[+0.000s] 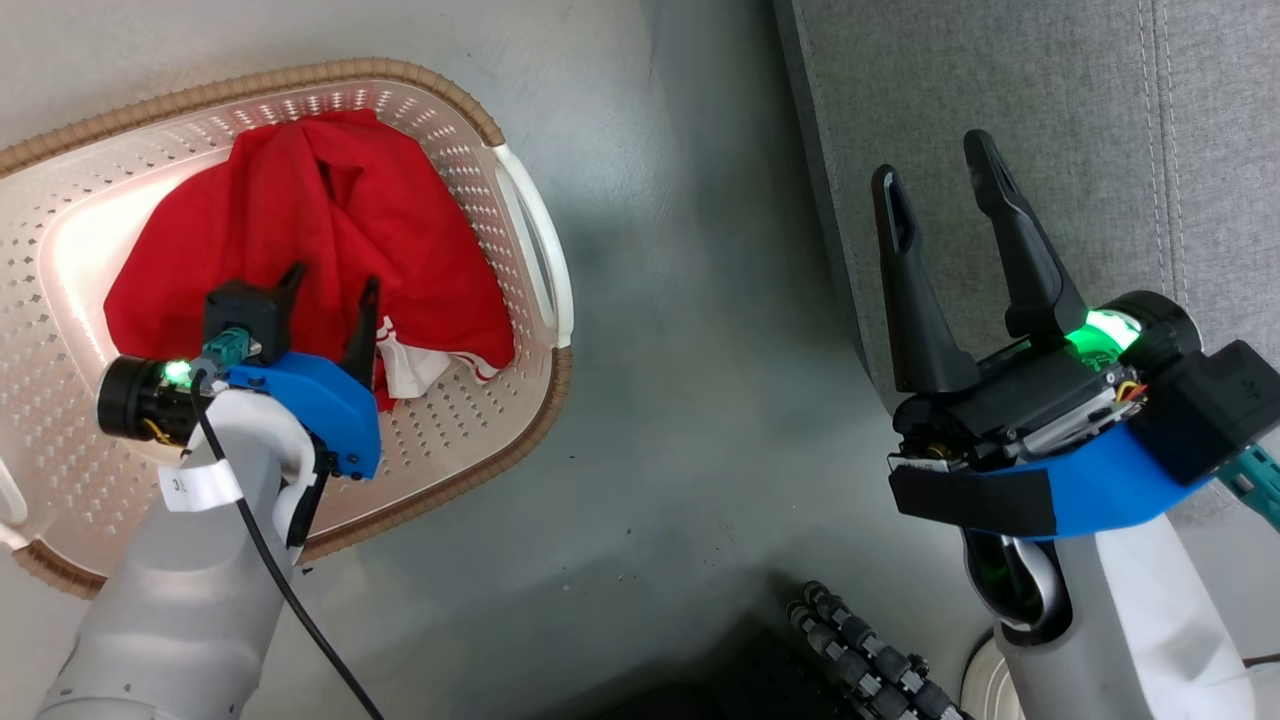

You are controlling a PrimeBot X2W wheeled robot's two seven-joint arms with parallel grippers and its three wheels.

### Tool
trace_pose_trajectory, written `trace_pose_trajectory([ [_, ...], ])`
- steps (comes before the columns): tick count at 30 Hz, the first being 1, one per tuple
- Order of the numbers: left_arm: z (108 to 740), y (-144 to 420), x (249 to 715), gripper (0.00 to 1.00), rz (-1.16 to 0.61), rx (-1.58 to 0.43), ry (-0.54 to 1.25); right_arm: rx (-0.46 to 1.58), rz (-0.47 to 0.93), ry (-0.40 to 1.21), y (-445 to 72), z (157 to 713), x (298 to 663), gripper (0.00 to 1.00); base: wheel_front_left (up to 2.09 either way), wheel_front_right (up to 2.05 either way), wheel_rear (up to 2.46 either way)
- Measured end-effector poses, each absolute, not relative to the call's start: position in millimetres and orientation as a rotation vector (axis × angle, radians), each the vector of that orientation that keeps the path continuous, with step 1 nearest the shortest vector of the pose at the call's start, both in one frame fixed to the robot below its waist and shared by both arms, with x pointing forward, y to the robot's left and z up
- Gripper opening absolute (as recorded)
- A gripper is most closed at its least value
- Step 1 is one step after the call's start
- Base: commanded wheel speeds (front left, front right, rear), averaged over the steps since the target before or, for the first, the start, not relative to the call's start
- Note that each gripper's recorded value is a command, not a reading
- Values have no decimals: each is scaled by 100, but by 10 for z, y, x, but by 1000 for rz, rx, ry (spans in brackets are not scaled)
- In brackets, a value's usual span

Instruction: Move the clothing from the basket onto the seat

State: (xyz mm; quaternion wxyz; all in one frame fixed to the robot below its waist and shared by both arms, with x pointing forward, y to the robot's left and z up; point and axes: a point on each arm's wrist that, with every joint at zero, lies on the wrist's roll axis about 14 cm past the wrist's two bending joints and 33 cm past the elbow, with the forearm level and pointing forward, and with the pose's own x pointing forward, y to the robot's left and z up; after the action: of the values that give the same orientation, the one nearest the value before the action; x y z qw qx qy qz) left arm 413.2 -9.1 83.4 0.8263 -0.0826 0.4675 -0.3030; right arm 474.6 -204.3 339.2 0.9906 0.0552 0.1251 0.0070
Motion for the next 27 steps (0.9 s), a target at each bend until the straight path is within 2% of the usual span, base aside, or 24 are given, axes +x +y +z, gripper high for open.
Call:
trace_pose_trajectory([
  [25,546,161,3858,100,-540,-39,1219,133,-18,274,-2075,3361,4587,100,0,0,0],
  [26,542,166,3849,76,-540,-37,1225,134,-18,274,-2074,3360,4588,100,0,0,0],
  [27,540,171,3846,44,-538,-37,1227,134,-18,274,-2073,3360,4588,100,0,0,0],
])
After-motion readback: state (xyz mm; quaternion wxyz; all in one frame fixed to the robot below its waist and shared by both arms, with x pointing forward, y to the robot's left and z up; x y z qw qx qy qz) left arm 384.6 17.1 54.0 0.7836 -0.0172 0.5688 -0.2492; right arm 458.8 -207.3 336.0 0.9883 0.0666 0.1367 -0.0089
